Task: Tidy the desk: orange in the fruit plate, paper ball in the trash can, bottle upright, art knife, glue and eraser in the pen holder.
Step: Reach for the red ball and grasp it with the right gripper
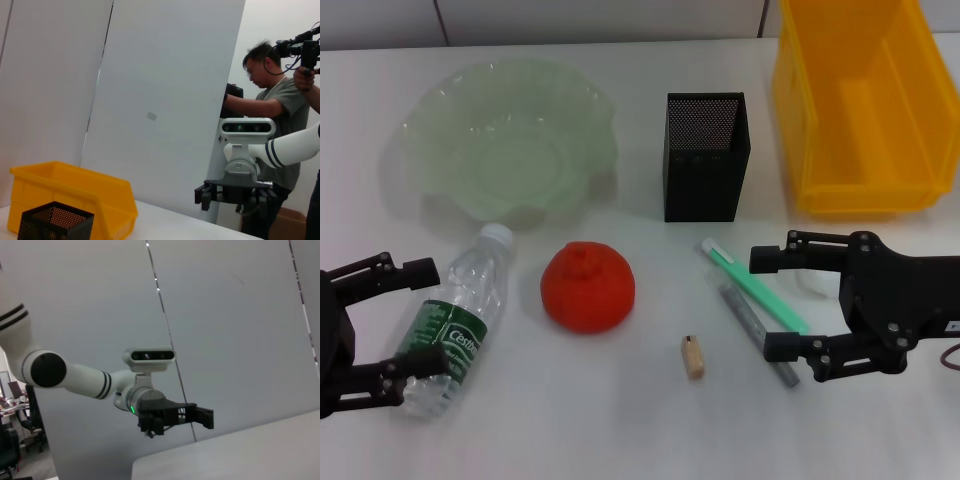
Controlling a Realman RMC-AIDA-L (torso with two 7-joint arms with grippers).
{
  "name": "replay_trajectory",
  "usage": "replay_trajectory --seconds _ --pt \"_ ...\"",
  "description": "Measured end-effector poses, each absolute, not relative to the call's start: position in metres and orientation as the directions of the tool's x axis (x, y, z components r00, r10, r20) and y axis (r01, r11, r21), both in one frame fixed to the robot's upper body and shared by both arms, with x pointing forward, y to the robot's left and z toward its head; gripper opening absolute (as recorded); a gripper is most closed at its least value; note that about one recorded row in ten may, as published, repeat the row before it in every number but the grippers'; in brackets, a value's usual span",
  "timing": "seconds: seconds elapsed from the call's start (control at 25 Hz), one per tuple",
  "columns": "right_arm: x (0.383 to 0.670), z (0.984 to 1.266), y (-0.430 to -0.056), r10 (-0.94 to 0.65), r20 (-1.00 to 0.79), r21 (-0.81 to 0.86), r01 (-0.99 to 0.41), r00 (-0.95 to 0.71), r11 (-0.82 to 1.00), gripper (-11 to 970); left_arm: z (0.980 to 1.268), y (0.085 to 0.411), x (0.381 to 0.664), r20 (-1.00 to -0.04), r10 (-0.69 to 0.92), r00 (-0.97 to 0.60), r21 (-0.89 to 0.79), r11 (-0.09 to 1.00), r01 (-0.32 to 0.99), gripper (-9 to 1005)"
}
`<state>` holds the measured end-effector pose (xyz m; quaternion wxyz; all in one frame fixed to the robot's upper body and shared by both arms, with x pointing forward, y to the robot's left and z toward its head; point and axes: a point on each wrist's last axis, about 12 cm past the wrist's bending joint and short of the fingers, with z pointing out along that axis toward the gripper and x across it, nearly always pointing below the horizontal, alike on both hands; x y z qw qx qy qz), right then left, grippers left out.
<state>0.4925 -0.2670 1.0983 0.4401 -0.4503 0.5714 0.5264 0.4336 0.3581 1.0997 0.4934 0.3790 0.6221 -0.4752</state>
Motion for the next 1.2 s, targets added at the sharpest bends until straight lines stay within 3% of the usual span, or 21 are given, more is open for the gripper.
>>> replay_trajectory --seconds 0.8,1.0,1.2 --pt "0.500 1.093 -0.266 -0.074 -0.965 0.243 -0.963 -0.253 0.119 826 1.103 0.350 0.449 -0.960 0.030 -0.277 -0.263 0.233 0.936 843" --pt "0.531 1.136 -0.261 -0.141 -0.936 0.303 -0.942 -0.323 0.146 825 1.101 0.348 0.453 -0.957 0.054 -0.286 -0.265 0.239 0.934 842" --pt "0.559 1.187 -0.220 -0.388 -0.839 0.348 -0.924 -0.382 0.157 825 1.101 0.349 0.453 -0.956 0.060 -0.288 -0.266 0.242 0.933 841"
